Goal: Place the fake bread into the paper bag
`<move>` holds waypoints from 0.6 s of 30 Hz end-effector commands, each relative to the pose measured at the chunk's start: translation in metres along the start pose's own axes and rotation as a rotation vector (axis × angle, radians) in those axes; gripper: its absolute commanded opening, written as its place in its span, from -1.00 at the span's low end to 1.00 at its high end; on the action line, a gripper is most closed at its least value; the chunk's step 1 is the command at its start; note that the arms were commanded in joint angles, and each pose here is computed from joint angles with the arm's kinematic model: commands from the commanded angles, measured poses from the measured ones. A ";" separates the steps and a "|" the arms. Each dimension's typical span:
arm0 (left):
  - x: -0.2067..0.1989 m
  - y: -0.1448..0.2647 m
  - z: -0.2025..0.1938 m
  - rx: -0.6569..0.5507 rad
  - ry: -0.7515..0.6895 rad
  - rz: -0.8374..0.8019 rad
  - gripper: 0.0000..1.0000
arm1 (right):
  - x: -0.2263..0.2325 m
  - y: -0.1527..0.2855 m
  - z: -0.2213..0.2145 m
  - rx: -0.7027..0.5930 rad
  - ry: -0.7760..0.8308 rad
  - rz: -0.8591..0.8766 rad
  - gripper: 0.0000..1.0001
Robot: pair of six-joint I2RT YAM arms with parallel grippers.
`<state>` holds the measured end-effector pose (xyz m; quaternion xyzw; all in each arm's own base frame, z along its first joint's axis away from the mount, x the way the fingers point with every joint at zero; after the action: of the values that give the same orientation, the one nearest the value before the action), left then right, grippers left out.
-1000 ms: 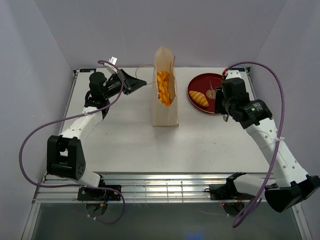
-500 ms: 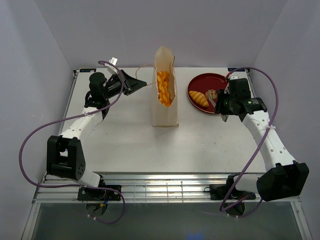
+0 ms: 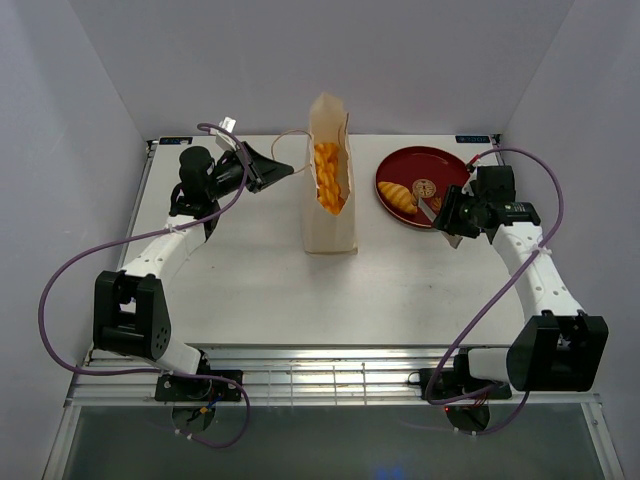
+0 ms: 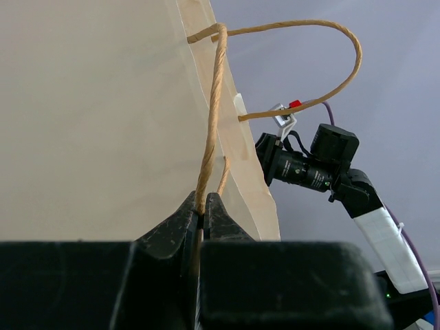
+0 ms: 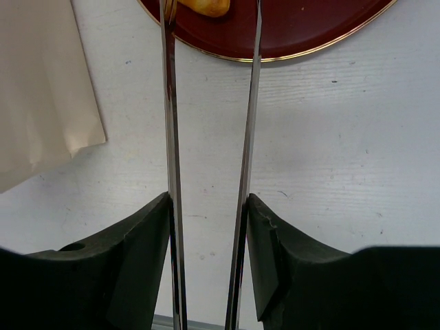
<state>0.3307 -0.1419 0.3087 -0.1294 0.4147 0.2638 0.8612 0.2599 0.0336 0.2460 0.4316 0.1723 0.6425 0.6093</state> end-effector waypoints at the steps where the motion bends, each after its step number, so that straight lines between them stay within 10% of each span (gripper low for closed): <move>1: -0.008 0.004 -0.001 0.009 -0.035 -0.027 -0.80 | 0.003 -0.008 0.009 -0.040 -0.034 0.066 0.04; 18: -0.009 0.004 -0.001 0.015 -0.037 -0.035 -0.80 | -0.018 -0.046 0.004 0.025 -0.146 0.097 0.04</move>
<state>0.3299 -0.1419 0.3086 -0.1270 0.4137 0.2599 0.8632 0.2823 0.0265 0.2087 0.4927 0.1380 0.6256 0.5889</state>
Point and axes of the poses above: each gripper's point midway between its finger pads, its own y axis back along the fingers, its own x axis along the line the jaws close on, z = x × y, the point moved 10 cm from there along y, back along the fingers, and after that the axes turned 7 degrees about -y, right-handed, at the moved point
